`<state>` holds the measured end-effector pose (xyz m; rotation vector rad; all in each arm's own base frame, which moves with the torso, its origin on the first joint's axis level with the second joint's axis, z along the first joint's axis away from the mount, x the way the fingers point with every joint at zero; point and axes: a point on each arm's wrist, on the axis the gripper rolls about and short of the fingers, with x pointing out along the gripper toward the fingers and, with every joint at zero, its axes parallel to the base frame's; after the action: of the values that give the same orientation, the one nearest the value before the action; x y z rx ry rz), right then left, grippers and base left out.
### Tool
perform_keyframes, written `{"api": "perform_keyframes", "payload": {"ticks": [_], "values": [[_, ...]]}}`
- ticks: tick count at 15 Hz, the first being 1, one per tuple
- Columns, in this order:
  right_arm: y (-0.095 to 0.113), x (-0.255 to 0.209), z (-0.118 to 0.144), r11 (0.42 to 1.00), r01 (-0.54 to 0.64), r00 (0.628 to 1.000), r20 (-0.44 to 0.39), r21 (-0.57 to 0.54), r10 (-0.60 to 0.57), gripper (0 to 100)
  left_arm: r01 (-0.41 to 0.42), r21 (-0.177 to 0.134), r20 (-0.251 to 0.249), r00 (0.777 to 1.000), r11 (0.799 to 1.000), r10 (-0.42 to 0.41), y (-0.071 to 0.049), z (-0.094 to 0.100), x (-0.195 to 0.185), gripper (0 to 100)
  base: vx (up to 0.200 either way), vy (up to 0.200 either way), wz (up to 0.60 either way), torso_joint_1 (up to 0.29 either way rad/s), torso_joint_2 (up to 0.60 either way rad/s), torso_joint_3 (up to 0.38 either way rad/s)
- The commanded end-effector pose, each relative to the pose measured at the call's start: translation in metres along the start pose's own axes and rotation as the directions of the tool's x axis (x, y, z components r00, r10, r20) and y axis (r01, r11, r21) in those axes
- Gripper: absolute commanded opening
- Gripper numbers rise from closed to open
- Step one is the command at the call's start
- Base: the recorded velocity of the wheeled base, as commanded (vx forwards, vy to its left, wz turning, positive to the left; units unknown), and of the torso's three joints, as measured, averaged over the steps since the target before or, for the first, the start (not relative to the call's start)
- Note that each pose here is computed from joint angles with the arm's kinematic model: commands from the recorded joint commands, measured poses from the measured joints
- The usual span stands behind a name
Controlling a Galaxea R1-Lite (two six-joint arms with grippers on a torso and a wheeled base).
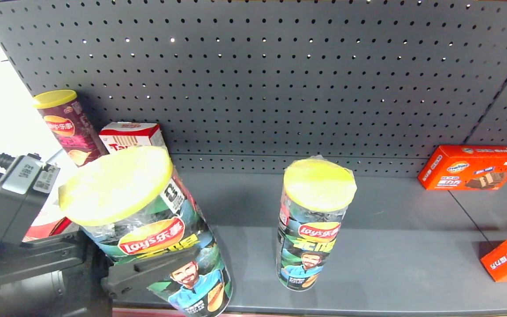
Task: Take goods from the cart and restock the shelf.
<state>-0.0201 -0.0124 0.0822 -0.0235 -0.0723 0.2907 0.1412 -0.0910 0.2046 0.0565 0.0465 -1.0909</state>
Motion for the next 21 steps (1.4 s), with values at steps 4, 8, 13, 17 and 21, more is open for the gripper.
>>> {"api": "perform_keyframes", "payload": {"ticks": [4, 8, 13, 17, 21], "values": [[0.004, 0.000, -0.003, 0.981, -0.194, 0.981, -0.028, -0.006, 0.194, 100, 0.050, -0.011, -0.009, 0.999, 0.999, -0.050, -0.002, -0.005, -0.002, 0, 0.000, 0.000, 0.00, 0.000, 0.00, 0.000], [0.002, 0.000, -0.006, 0.995, -0.100, 0.993, -0.061, 0.022, 0.101, 100, 0.053, -0.010, -0.010, 0.999, 0.999, -0.053, -0.004, -0.007, -0.004, 0, 0.000, 0.000, 0.00, 0.000, 0.00, 0.000], [0.002, 0.000, -0.006, 0.995, -0.098, 0.993, -0.061, 0.028, 0.100, 100, 0.063, -0.005, 0.001, 0.998, 0.998, -0.063, -0.004, -0.002, -0.004, 0, 0.000, 0.000, 0.00, 0.000, 0.00, 0.000], [0.002, 0.000, -0.006, 0.995, -0.098, 0.993, -0.061, 0.028, 0.100, 100, 0.055, -0.039, 0.018, 0.998, 0.998, -0.054, 0.025, 0.016, 0.016, 0, 0.000, 0.000, 0.00, 0.000, 0.00, 0.000], [0.002, 0.000, -0.006, 0.995, -0.098, 0.993, -0.061, 0.028, 0.100, 100, 0.045, -0.009, 0.030, 0.999, 0.999, -0.044, 0.042, 0.030, 0.036, 0, 0.000, 0.000, 0.00, 0.000, 0.00, 0.000]]}}
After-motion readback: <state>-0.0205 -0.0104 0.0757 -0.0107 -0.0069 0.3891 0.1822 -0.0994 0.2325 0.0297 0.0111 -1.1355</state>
